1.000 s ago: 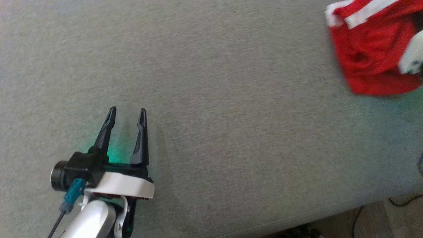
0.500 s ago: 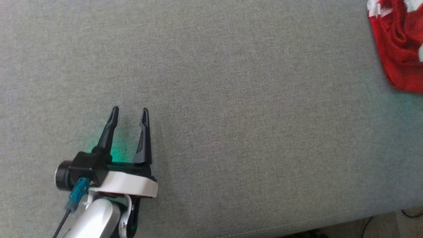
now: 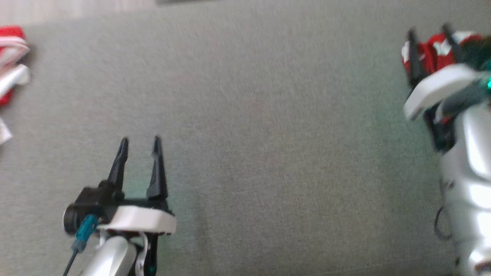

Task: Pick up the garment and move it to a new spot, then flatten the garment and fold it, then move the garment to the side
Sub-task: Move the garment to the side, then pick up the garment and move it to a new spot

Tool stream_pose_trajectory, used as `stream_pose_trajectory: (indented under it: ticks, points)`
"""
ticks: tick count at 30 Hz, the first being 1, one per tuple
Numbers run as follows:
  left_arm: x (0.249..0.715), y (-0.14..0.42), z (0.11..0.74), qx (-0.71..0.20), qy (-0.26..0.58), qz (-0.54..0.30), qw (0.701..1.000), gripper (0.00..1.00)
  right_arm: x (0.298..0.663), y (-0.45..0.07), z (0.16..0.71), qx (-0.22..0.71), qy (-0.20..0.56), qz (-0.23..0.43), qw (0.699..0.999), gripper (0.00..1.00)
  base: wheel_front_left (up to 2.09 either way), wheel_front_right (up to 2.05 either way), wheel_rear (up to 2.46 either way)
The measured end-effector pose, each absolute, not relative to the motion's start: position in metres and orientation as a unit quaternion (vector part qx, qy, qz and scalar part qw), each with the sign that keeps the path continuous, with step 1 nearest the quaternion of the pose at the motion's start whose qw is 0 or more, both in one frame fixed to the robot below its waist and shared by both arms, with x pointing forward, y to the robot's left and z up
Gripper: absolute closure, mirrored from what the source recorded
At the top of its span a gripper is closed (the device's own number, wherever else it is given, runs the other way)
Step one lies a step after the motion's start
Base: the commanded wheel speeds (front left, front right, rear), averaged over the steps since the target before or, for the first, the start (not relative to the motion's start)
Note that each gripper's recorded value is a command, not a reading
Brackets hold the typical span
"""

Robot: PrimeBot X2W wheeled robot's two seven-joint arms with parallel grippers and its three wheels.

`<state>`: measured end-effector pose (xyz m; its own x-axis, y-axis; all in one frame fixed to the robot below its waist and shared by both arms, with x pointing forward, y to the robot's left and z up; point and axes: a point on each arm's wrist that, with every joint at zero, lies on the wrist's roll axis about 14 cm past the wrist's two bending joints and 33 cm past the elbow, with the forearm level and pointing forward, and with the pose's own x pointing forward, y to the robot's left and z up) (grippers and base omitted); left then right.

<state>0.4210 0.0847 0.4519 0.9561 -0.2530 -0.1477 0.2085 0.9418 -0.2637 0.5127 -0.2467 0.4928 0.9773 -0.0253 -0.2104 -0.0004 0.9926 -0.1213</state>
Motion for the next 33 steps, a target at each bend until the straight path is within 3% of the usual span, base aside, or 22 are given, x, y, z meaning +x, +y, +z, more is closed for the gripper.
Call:
stream_pose_trajectory:
  ticks: [5, 18, 27, 33]
  points:
    - [0.392, 0.107, 0.460, -0.121, 0.083, -0.086, 0.985, 0.00, 0.476, -0.209, 0.502, -0.027, 0.068, 0.023, 0.997, 0.00, 0.00, 0.00, 0.00]
    - [0.319, 0.158, 0.456, -0.125, 0.082, -0.001, 0.989, 0.00, 0.366, -0.140, 0.480, -0.004, 0.056, 0.093, 0.994, 0.00, 0.00, 0.00, 0.00]
    - [0.306, 0.169, 0.450, -0.124, 0.088, 0.014, 0.988, 0.00, 0.332, -0.127, 0.463, 0.038, 0.080, 0.108, 0.990, 0.00, 0.00, 0.00, 0.00]
    - [0.305, 0.169, 0.449, -0.128, 0.090, 0.013, 0.988, 0.00, 0.329, -0.121, 0.463, 0.042, 0.082, 0.117, 0.989, 0.00, 0.00, 0.00, 0.00]
